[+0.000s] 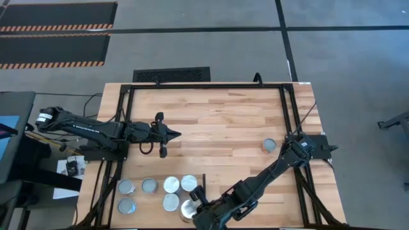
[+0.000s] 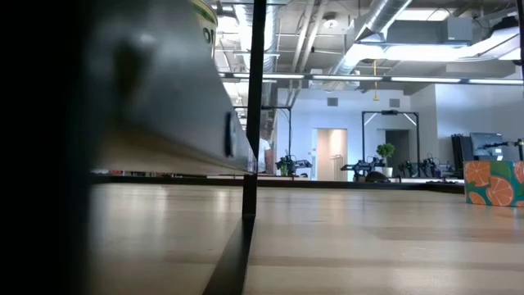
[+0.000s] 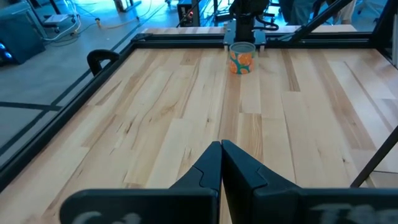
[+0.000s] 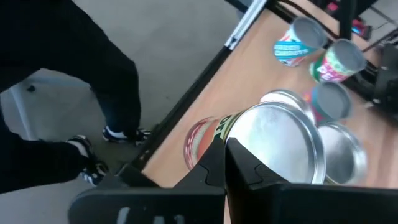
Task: Pick and place cans onto a shelf
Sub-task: Put the canned corn on the shelf
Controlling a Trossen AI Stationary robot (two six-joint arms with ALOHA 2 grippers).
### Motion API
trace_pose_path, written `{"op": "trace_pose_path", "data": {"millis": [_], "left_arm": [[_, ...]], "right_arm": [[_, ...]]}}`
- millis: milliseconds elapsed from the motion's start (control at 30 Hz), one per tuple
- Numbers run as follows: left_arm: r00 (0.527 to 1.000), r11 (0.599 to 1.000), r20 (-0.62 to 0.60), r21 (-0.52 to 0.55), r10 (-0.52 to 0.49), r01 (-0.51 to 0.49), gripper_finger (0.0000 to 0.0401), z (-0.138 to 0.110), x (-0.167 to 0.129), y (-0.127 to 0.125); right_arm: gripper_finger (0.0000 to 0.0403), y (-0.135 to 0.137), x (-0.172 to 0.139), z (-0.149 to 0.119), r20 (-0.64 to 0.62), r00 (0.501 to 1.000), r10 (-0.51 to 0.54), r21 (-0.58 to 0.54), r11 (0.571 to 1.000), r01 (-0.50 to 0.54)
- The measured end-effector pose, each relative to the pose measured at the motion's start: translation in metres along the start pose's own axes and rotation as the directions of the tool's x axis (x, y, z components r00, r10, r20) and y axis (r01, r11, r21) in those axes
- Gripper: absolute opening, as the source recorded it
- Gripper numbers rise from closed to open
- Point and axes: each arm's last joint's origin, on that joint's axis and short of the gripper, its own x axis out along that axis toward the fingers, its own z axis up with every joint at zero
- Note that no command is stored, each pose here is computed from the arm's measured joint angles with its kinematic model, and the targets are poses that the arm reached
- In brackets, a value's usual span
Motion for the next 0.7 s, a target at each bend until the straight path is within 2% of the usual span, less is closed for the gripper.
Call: {"op": "trace_pose_path", "data": {"millis": [300,700], "left_arm": [[1.0,1.0,-0.007,0.004,0.0,0.0,0.0,-0.001,0.0,0.0],[1.0,1.0,-0.02,0.009,0.001,-0.001,0.0,-0.002,0.0,0.0]], "right_arm": [[0.001,-0.008,0.03,-0.015,-0.076,0.996,0.039,0.004,0.999,-0.039],[0.001,-0.012,0.032,-0.018,-0.097,0.993,0.065,0.021,0.998,-0.063]]}}
